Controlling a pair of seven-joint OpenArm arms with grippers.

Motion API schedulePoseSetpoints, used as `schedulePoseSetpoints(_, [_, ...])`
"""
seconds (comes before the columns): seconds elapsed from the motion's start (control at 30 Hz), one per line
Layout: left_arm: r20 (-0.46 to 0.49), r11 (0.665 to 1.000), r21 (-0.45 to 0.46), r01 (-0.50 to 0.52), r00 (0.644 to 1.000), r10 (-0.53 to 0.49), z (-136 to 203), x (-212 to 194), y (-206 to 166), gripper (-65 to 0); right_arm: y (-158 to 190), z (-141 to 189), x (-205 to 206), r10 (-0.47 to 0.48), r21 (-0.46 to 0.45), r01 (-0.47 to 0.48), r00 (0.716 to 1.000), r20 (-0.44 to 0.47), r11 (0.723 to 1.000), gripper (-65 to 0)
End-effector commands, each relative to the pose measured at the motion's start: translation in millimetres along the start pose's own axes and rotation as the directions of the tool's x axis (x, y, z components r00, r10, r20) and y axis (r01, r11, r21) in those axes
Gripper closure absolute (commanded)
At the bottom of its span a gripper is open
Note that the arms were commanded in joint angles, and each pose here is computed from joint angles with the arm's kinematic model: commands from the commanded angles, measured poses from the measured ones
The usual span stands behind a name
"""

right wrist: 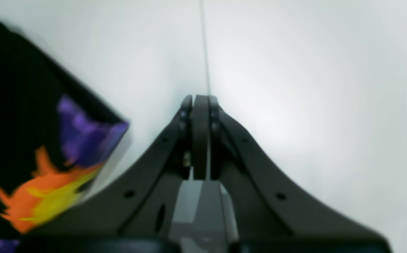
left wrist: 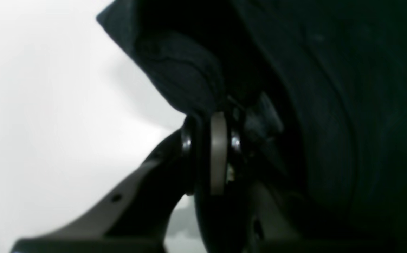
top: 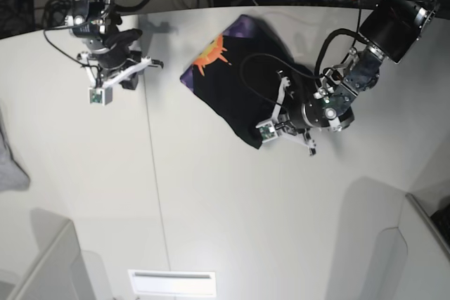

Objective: Fold the T-shirt properly
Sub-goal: 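Rotate the folded shirt with the left gripper so the print faces the robot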

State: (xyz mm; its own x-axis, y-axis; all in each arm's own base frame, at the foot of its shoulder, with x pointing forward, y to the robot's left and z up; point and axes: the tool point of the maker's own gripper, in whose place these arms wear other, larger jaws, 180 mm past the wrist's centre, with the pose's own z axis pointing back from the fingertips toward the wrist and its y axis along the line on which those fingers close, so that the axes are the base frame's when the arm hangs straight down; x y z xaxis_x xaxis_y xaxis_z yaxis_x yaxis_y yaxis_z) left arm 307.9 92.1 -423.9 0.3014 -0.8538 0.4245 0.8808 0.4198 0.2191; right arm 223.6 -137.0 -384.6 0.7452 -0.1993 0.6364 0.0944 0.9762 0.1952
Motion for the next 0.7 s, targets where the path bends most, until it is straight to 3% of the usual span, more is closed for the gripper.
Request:
schedulePoseSetpoints(0.0, [-0.105,0.996,0.038,0.078,0.992,-0.073,0.1,-17.8,9.2,0.0,-2.3,3.8,9.4,-0.002,-0.002,0.002,0.999,0.042,1.0,0.0])
schedulePoseSetpoints(0.17, [-0.144,0.94,0.038,0.338,0.933,-0.329,-8.3,1.7,4.9,0.0,-11.4,8.8,-8.0,-0.022,-0.029,0.022,1.0,0.007,0.999,0.0])
schedulePoseSetpoints(0.27, [-0.093,0.924,0.057,0.379,0.923,-0.373,-17.1,12.3,3.1,0.0,-6.3,9.8,-16.5,-0.05,-0.023,0.05,0.999,-0.006,0.998,0.0])
schedulePoseSetpoints(0.47, [-0.001,0.923,0.018,0.385,0.923,-0.385,-38.0,14.2,-7.8,0.0,-1.8,11.2,-22.8,-0.077,-0.022,0.077,0.997,0.008,0.997,0.0])
schedulePoseSetpoints(0.67, [0.044,0.885,-0.011,0.466,0.884,-0.465,-42.8,29.4,-17.5,0.0,-1.3,10.7,-24.2,-0.081,-0.022,0.081,0.997,0.003,0.997,0.0])
